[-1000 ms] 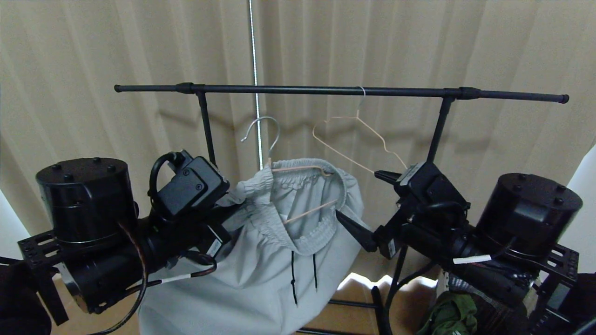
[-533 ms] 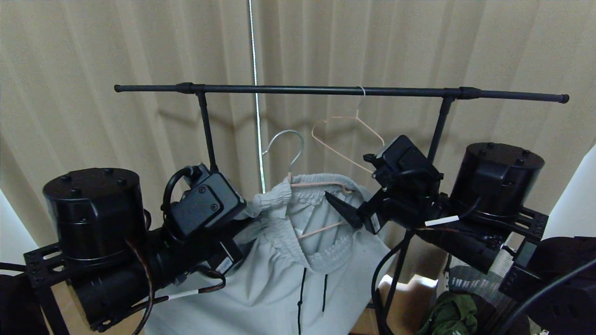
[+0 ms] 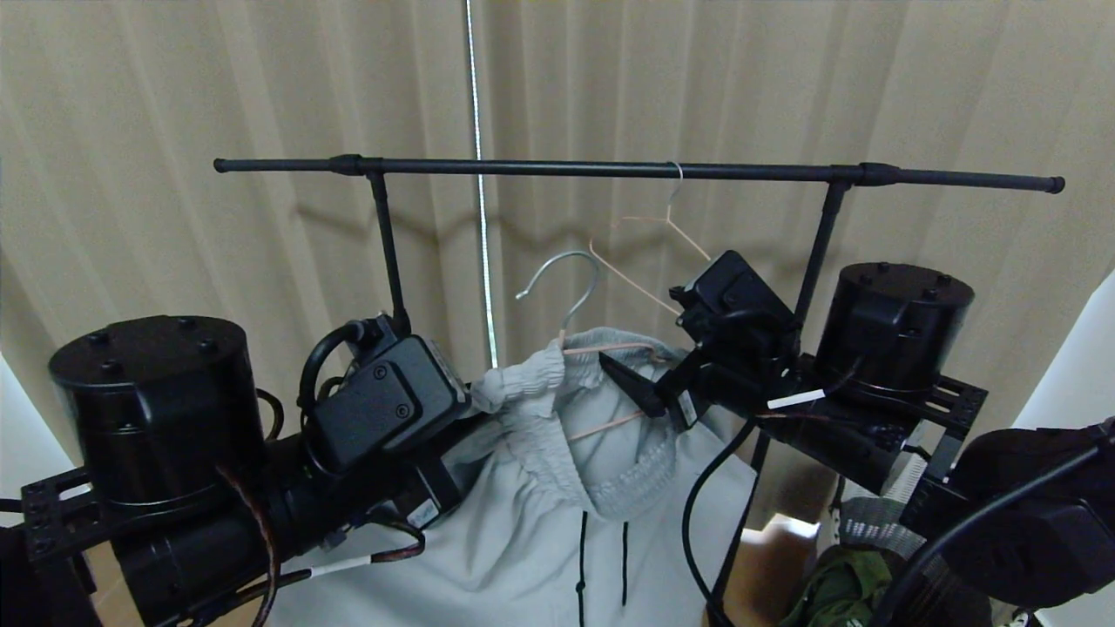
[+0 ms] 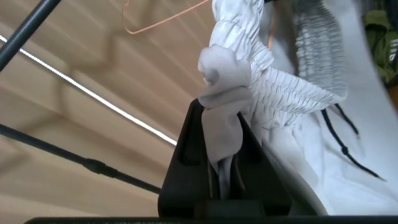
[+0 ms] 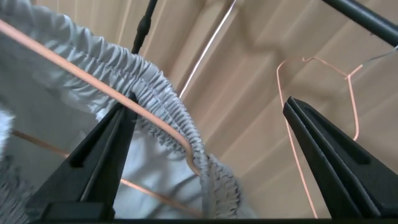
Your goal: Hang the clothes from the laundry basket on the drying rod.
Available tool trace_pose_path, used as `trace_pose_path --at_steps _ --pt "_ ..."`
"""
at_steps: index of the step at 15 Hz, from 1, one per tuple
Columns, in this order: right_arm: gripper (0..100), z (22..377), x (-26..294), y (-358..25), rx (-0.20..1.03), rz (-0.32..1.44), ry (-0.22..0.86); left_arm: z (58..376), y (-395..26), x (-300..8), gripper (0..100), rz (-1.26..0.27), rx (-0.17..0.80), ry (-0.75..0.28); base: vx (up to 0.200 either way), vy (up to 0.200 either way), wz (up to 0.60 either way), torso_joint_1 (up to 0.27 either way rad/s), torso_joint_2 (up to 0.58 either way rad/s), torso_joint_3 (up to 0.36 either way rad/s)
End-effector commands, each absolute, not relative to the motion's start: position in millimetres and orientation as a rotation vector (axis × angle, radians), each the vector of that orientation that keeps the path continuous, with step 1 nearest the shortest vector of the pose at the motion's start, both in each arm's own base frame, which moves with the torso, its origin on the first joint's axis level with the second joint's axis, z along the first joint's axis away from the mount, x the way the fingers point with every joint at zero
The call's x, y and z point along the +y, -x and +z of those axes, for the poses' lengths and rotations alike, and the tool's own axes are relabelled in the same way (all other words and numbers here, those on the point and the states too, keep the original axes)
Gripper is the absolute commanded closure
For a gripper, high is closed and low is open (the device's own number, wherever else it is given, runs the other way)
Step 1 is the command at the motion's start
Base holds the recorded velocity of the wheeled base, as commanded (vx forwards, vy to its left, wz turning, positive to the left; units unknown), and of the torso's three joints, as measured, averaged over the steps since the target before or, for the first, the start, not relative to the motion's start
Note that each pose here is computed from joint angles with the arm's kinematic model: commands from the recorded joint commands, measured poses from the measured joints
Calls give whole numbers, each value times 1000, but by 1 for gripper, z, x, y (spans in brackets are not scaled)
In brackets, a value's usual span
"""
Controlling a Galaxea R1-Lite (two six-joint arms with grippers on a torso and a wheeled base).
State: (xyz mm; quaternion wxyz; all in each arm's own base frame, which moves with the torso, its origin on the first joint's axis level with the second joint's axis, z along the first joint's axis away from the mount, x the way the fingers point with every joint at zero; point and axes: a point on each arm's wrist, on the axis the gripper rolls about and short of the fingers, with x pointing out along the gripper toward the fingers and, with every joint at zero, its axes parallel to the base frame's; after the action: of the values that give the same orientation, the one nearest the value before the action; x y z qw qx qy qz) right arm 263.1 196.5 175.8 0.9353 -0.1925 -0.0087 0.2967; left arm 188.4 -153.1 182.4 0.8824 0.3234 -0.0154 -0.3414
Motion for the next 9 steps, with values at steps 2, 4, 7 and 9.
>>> trace_pose_path --at_steps 2,4,7,9 --pt "0 174 197 -264 -12 607 396 183 -185 -152 100 -717 -39 -671 0 0 0 0 0 0" --pt "0 172 197 -263 -8 608 397 183 -184 -152 100 -724 -43 -670 0 0 0 0 0 0" --pt "0 170 196 -262 -5 630 396 186 -180 -148 100 -743 -62 -661 0 0 0 0 0 0" --pt "0 169 194 -260 -3 630 397 186 -181 -147 100 -730 -53 -660 0 0 0 0 0 0"
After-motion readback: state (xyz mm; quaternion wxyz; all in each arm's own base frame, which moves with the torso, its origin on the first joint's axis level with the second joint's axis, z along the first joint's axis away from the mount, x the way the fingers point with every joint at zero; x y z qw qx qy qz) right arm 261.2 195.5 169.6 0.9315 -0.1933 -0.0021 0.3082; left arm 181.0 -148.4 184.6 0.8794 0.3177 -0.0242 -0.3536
